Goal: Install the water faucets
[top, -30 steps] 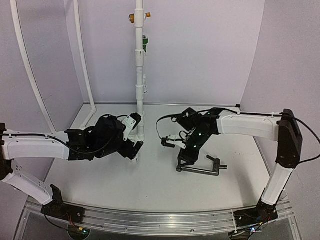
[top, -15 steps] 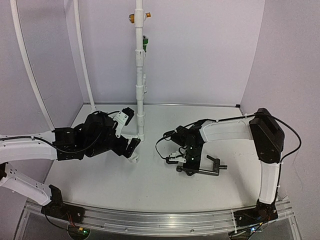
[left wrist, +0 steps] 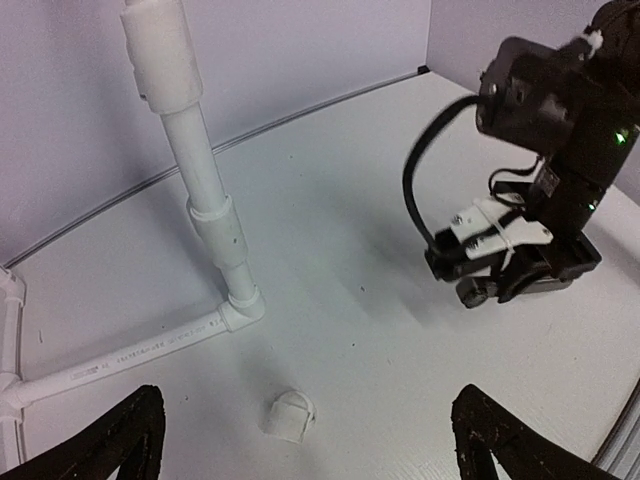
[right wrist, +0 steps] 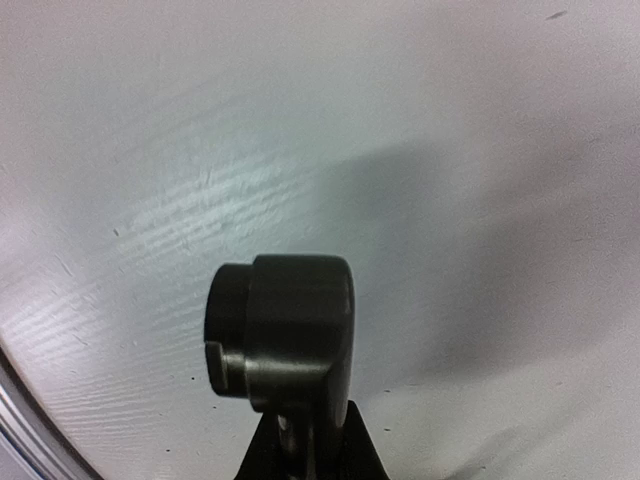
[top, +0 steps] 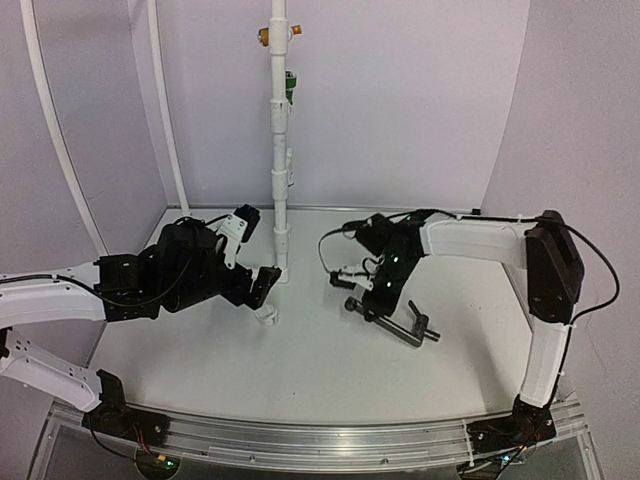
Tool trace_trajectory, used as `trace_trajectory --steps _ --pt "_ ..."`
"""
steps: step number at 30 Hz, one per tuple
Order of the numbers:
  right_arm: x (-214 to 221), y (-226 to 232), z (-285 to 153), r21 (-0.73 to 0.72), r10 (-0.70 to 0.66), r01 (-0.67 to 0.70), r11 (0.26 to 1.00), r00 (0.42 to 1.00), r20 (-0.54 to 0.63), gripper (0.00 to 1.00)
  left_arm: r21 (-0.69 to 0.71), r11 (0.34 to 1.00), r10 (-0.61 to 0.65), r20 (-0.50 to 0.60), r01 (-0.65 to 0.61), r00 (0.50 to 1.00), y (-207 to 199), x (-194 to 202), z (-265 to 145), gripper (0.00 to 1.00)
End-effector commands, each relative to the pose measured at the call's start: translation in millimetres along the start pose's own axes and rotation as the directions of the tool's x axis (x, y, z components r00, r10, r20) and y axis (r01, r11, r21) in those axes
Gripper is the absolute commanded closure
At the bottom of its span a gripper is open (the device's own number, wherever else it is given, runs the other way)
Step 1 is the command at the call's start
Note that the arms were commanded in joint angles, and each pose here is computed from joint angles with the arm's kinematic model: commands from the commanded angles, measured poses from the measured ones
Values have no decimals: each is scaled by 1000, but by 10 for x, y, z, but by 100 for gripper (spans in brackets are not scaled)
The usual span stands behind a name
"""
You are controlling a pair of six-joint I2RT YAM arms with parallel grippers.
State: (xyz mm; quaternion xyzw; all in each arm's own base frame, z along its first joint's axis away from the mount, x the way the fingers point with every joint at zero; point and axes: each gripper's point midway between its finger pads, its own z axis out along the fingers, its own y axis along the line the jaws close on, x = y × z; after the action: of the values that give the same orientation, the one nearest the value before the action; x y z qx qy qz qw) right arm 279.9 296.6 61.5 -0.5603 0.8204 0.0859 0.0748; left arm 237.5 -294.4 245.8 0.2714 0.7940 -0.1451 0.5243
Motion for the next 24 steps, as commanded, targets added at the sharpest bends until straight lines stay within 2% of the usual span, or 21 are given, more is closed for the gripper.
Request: trace_trajectory --steps 1,4,7,13,15,18,24 --pt "-784 -273 -1606 -28 103 -104 994 852 514 100 79 995 -72 152 61 986 -81 -481 -189 0" --pt "-981 -334 -2358 -44 135 -147 988 698 703 100 113 993 -57 150 40 987 -169 -569 -170 0" --pt "-1068 -303 -2939 -76 170 -192 979 543 822 100 156 987 -47 165 21 985 -291 -660 -120 0" --pt "-1094 -129 -3711 -231 283 -207 951 278 918 100 216 976 -21 238 -32 971 -578 -927 27 2" --pt "-1096 -95 -3839 -295 338 -205 933 224 914 100 238 970 -31 294 -42 955 -674 -1047 30 4" --pt "-1116 -136 -3915 -370 412 -228 901 176 894 100 267 963 -65 363 -37 930 -773 -1206 44 8" --pt "-1192 -216 -3855 -508 547 -249 825 125 827 100 267 955 5 410 -126 912 -1082 -1270 233 9"
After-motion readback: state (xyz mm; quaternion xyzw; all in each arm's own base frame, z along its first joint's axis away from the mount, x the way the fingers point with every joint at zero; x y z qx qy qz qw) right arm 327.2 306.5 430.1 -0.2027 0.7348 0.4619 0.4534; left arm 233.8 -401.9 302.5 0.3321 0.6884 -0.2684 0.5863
